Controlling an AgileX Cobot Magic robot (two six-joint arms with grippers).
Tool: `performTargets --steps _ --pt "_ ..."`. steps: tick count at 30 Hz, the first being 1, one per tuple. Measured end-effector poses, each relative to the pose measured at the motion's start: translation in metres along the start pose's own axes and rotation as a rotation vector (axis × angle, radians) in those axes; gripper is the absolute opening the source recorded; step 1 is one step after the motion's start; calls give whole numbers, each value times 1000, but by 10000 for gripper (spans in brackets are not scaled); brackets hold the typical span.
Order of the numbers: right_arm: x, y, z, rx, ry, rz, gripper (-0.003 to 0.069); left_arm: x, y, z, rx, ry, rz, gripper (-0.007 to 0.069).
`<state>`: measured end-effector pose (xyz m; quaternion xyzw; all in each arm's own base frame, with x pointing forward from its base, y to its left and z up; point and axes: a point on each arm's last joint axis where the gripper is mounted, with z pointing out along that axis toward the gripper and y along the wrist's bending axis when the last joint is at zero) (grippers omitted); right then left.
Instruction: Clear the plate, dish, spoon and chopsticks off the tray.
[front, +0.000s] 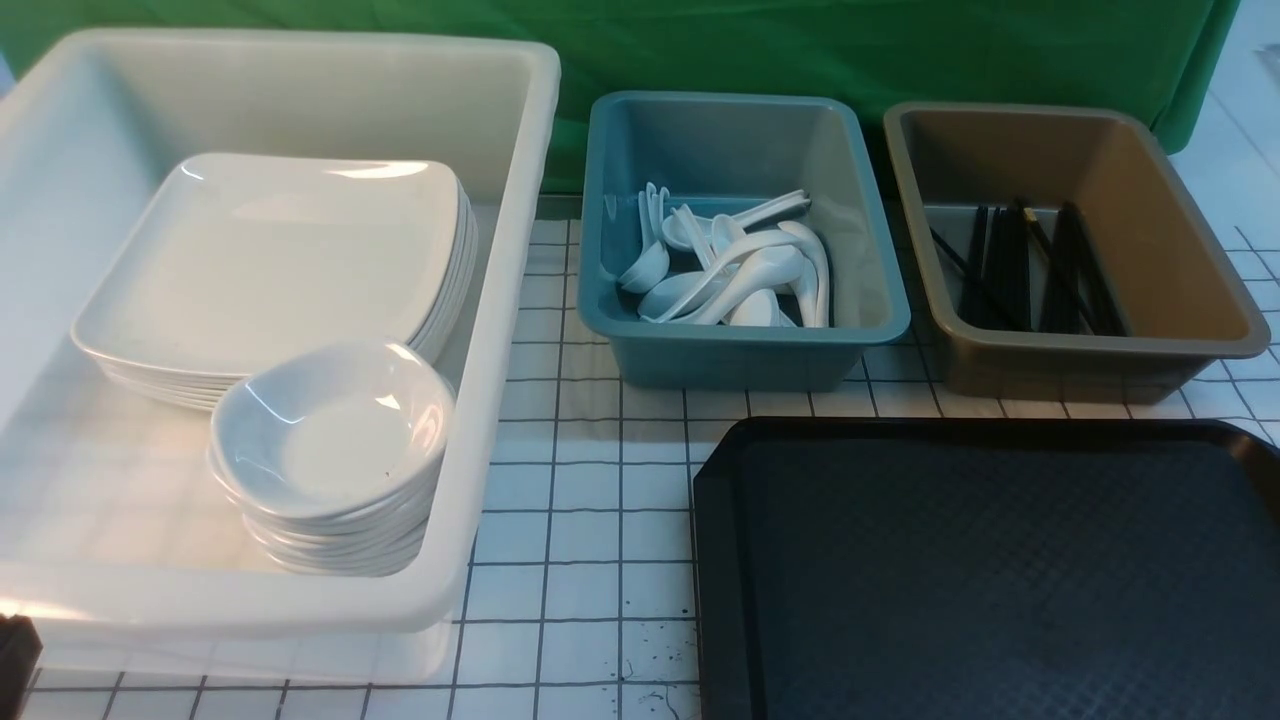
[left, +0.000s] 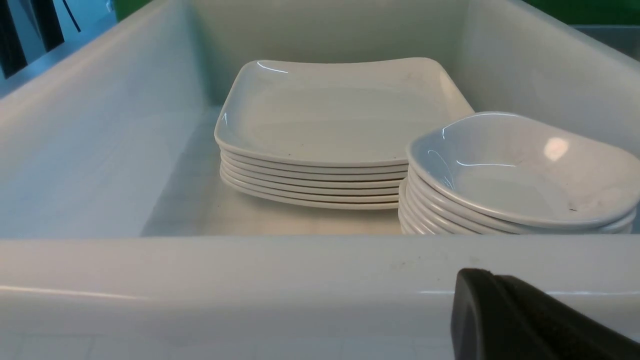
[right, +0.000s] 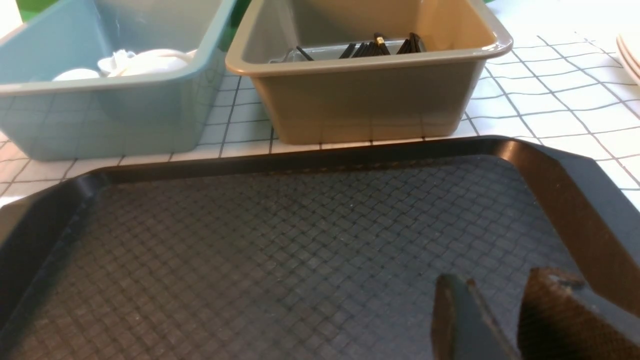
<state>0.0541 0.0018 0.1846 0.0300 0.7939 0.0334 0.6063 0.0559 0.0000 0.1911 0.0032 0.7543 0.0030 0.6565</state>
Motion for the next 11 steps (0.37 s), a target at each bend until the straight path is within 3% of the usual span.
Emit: performTargets --steps 11 --pt "0 0 0 0 0 0 240 0 0 0 -1 0 5 5"
